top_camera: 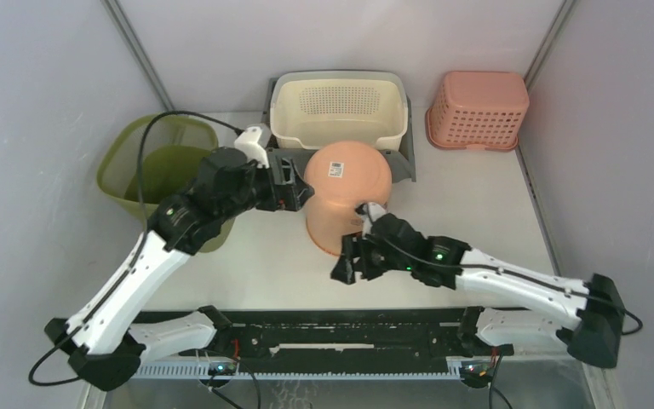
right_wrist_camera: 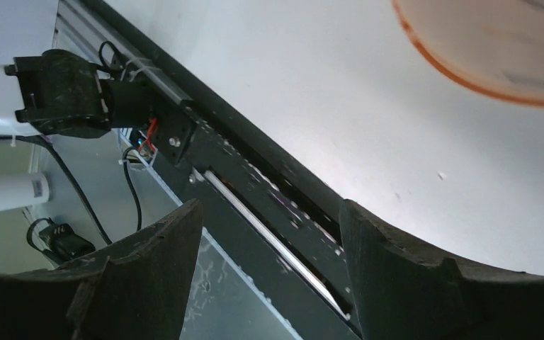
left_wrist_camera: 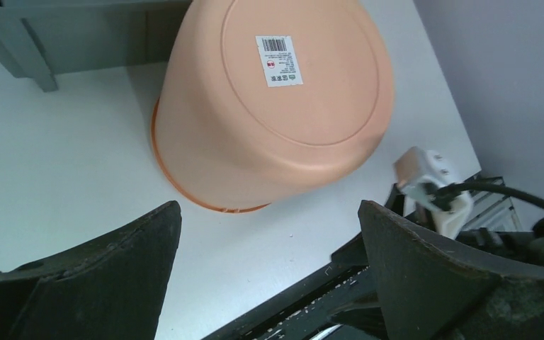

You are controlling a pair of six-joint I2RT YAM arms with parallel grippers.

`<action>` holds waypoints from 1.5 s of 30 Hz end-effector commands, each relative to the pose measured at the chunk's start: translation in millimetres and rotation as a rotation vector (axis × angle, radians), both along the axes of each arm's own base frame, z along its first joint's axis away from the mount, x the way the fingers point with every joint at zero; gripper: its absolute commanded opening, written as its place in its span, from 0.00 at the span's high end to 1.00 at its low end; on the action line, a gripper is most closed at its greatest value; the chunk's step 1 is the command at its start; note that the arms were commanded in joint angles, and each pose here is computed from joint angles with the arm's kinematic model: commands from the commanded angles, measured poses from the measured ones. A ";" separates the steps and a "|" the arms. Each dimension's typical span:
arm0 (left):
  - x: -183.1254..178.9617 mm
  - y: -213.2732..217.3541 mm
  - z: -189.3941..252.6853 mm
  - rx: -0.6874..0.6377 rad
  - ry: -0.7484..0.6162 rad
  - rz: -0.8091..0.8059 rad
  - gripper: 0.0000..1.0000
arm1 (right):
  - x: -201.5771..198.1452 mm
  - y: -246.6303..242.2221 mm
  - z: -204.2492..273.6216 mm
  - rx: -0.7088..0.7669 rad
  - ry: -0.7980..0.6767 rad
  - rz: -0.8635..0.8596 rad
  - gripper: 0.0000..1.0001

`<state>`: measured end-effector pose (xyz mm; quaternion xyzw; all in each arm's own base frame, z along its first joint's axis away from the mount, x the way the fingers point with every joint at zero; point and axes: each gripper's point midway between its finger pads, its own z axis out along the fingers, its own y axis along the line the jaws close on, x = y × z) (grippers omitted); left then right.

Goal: Turn the large container upside down
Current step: Turn the container upside down at the center of the board, then move the container to the center of the board.

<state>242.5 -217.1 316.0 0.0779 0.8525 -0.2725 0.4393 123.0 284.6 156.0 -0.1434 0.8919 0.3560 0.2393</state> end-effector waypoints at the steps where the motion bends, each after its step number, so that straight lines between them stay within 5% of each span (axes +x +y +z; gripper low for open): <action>1: -16.5 27.4 40.3 -0.050 -0.105 0.053 0.00 | 5.6 45.3 24.7 -0.025 -0.123 0.084 0.21; 12: -67.8 92.1 68.6 -0.145 -0.172 0.183 0.00 | -7.0 165.9 35.9 -0.103 -0.206 0.325 0.21; 21: -101.7 126.3 18.7 -0.189 -0.128 0.256 0.00 | 26.0 210.5 15.1 -0.137 -0.184 0.336 0.22; 33: -98.9 108.2 -16.4 -0.198 -0.076 0.205 0.00 | 120.9 160.5 -22.5 -0.199 -0.096 0.075 0.23; 45: -91.8 82.0 -29.6 -0.225 -0.046 0.127 0.00 | 125.4 100.9 -34.4 -0.216 -0.055 -0.040 0.23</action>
